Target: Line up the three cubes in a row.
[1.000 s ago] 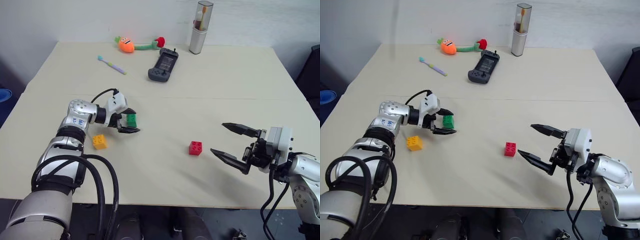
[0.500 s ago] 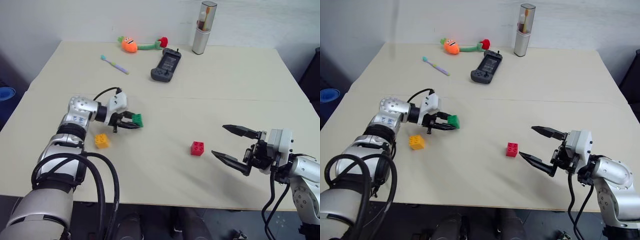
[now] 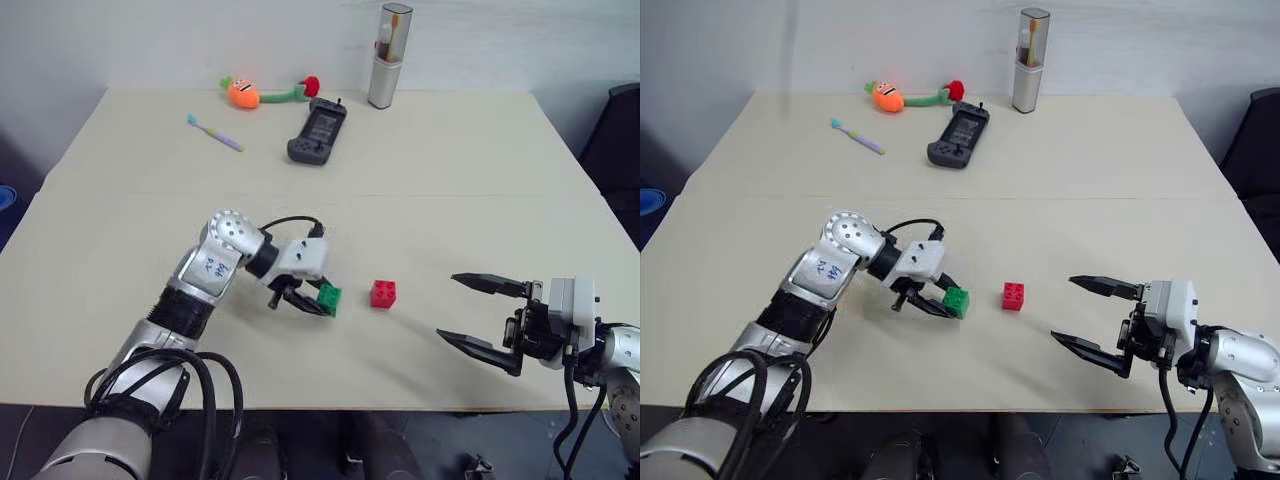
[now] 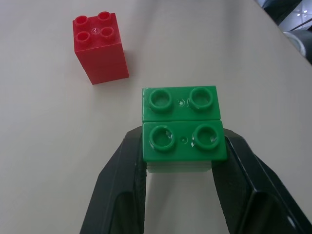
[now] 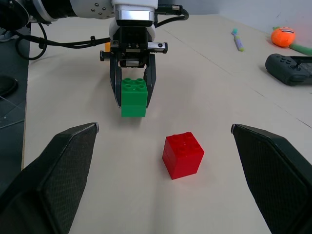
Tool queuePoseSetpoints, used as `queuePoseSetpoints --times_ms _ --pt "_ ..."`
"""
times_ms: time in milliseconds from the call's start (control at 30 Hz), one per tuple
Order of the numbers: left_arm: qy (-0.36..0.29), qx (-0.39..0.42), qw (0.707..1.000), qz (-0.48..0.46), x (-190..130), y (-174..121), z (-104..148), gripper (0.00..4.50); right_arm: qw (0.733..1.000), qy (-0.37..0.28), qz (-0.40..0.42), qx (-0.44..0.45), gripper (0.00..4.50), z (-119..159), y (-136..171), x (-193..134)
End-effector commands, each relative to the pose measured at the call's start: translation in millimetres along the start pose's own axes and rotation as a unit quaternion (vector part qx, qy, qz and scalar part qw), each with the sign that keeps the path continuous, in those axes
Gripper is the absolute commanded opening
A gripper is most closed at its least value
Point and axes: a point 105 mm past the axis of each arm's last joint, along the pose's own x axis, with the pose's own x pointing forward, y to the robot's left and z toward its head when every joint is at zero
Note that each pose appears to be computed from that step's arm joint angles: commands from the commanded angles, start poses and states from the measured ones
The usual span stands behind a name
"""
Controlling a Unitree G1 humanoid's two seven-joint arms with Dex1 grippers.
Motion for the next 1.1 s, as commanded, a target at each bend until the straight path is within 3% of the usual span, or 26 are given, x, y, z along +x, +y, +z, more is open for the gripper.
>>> queuePoseSetpoints --times_ms 33,367,633,933,1100 --pt "0.009 0.001 0.999 0.041 3.9 7.7 -0.6 1.50 1.000 -0.015 0.001 -0.013 4.50 8.0 4.1 -1.2" --pt "0.033 -0.005 0.995 0.099 8.4 24.8 -12.4 1.50 1.000 -0.012 0.002 -0.008 4.50 4.8 9.6 -3.4" --pt "0.033 -0.038 0.997 0.064 13.4 6.8 -14.7 1.50 1.000 -0.007 0.003 -0.007 4.50 0.7 9.9 -6.2" --pt "0.048 -0.055 0.994 0.085 13.2 5.1 -25.4 1.50 1.000 -0.010 0.003 -0.009 4.50 0.1 7.7 -4.4" --pt "0.023 -0.056 0.994 0.094 9.8 9.2 -13.5 2.99 1.000 -0.013 0.004 -0.007 4.50 -0.1 7.7 -2.3"
